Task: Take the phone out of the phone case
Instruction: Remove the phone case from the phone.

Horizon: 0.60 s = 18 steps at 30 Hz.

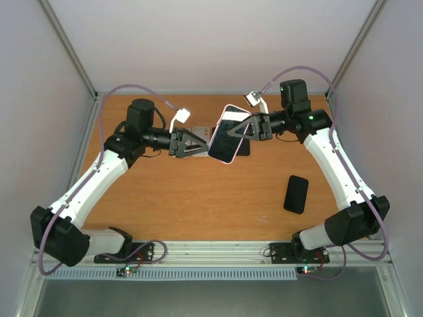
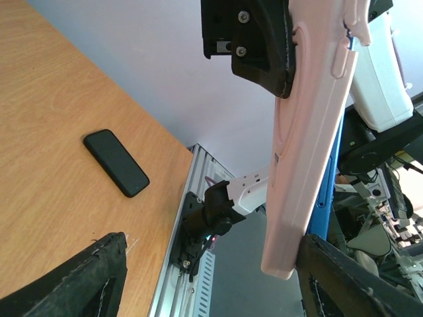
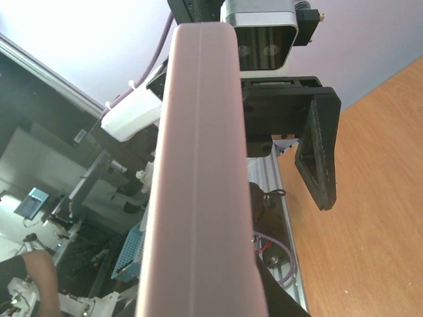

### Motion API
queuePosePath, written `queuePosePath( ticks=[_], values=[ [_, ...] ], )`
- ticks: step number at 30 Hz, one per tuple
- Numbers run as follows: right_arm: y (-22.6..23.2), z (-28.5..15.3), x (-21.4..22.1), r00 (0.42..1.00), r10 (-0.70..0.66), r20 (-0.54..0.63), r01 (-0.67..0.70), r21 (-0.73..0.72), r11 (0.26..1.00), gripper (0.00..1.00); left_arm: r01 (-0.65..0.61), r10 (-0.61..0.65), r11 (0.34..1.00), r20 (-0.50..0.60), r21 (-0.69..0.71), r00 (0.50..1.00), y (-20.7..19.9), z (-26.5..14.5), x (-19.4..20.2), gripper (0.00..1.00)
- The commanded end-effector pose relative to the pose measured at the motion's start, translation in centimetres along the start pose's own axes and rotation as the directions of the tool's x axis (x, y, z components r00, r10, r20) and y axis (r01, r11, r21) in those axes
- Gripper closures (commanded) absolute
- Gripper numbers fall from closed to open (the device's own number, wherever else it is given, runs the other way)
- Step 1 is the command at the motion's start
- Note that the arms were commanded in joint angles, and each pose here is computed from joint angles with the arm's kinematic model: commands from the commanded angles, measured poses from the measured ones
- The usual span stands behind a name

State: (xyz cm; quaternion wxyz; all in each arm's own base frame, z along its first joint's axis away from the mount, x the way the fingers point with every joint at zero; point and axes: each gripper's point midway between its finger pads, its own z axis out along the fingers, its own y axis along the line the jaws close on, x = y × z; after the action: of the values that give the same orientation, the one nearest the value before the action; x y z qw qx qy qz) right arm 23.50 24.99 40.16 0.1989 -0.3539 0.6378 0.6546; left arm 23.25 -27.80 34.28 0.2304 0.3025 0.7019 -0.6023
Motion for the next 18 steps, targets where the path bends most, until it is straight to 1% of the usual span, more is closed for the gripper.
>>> queuePosePath(
  ticks=[1,8,14,18],
  values=[
    [5.1,1.1,1.0,0.996,-0.065,-0.054,0.051,-0.232,0.971,0.99,0.037,-0.035,0.991,0.022,-0.125,0.999,3.7,0.6,-0.4,0.30],
    [5.7,2.5,2.3,0.994,-0.053,-0.097,0.023,-0.280,0.960,0.99,0.048,-0.045,0.994,0.035,-0.096,0.998,3.7,0.9,-1.0,0.32],
    [5.4,3.3,3.0,0.992,-0.036,-0.119,-0.001,-0.298,0.955,0.99,0.018,-0.019,1.000,0.038,0.021,0.999,1.2,1.2,-1.8,0.36],
    [5.5,4.1,3.4,0.989,-0.032,-0.143,-0.016,-0.317,0.948,0.99,0.009,-0.010,0.999,0.016,0.052,1.000,0.2,2.0,-1.5,0.41]
  ],
)
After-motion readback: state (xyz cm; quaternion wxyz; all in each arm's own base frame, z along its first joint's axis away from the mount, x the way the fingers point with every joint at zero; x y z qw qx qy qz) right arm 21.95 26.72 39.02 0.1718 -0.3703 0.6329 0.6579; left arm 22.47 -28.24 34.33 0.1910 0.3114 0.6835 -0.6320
